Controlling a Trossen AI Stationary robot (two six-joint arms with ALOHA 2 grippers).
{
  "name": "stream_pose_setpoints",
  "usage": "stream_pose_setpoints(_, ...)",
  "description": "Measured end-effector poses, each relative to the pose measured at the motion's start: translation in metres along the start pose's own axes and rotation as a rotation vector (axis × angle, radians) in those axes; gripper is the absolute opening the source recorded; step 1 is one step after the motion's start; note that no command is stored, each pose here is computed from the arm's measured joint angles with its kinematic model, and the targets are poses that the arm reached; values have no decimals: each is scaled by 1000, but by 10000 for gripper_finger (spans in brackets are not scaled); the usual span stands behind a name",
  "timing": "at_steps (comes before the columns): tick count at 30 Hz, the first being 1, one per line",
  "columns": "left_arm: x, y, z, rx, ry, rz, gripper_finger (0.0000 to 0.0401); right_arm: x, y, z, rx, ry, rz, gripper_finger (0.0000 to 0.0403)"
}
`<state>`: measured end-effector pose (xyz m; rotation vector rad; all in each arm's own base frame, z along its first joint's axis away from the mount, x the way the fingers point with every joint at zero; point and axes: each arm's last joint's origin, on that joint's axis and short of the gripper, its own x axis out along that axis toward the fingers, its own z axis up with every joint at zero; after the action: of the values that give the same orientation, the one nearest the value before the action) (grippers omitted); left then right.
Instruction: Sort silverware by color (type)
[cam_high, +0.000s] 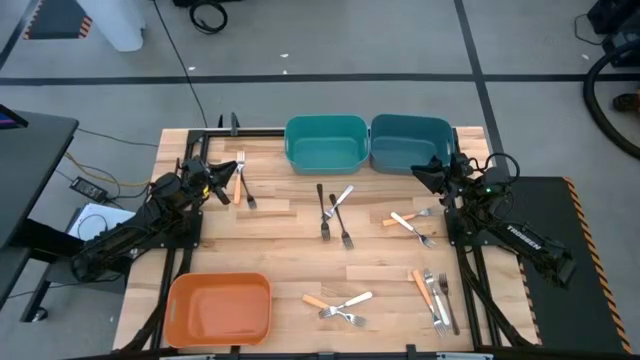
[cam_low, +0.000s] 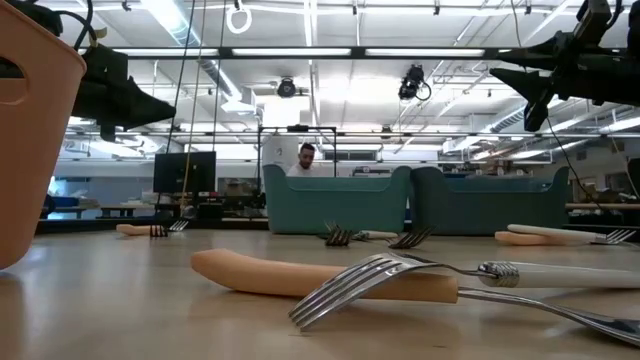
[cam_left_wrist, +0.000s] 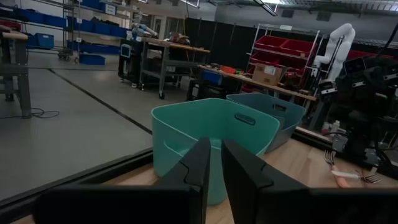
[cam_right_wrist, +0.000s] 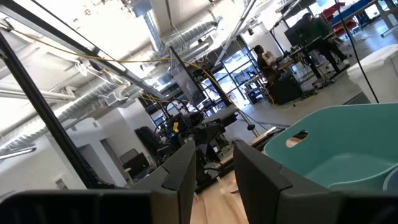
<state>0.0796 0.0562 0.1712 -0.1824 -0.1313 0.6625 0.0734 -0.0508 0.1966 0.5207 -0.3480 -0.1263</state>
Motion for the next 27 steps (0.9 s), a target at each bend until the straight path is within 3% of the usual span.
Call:
stream_pose_setpoints(10, 0, 0, 0, 0, 0, 0, 48, 0, -3, 3, -8, -99, -107, 115)
stream_pose_setpoints(27, 0, 0, 0, 0, 0, 0, 48, 0, -1, 4, 87, -95, -58, 115)
